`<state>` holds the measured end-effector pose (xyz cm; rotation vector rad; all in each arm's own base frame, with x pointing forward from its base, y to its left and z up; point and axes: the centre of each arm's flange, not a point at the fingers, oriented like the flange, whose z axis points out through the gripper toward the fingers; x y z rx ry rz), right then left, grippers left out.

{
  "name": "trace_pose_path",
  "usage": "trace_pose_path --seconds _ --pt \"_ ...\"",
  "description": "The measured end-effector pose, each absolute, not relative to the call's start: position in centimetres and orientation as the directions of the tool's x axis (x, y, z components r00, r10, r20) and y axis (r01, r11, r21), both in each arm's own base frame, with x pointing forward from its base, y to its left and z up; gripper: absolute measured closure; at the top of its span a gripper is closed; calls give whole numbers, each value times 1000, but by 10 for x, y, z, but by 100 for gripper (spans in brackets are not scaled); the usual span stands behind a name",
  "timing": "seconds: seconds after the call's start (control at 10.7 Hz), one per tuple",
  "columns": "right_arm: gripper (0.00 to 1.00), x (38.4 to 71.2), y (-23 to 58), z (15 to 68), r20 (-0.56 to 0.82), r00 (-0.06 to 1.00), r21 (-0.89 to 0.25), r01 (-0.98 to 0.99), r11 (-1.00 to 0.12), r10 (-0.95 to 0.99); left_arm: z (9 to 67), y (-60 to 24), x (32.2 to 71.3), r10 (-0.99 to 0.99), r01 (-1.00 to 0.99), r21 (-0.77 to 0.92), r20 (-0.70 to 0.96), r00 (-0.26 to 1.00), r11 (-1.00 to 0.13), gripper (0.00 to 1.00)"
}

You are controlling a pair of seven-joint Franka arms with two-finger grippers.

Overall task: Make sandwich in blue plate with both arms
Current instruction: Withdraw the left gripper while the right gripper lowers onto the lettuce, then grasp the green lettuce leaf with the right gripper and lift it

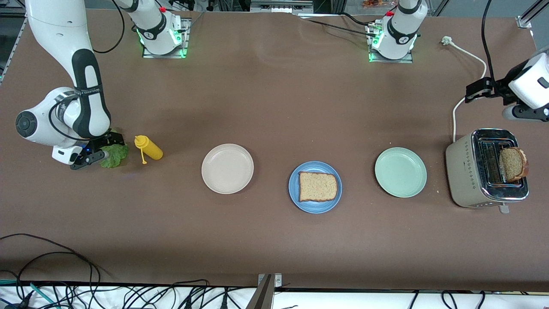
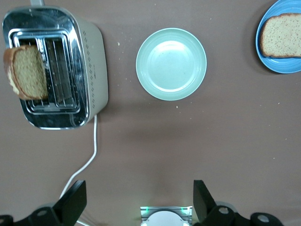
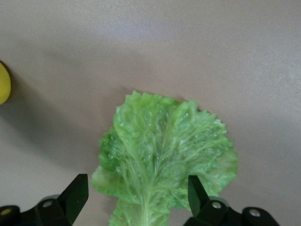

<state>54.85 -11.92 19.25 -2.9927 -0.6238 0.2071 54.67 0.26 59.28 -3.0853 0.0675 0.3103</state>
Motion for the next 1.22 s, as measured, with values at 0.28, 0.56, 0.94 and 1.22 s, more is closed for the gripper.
trace_pose_path --seconds 0.28,0.56,0.94,1.22 --pt "32 548 -120 191 -117 902 -105 404 -909 415 591 -29 539 32 21 -58 -202 979 -998 0" --pt "76 548 -121 191 -117 896 -106 418 -902 429 590 -37 539 46 34 -63 -202 978 -997 0" --pt "95 548 -121 190 -117 895 -106 420 -901 431 591 -6 539 102 95 -43 -211 972 -994 0" --pt "96 549 -121 191 -115 894 -105 422 -901 432 596 8 538 128 122 -41 -208 970 -992 0"
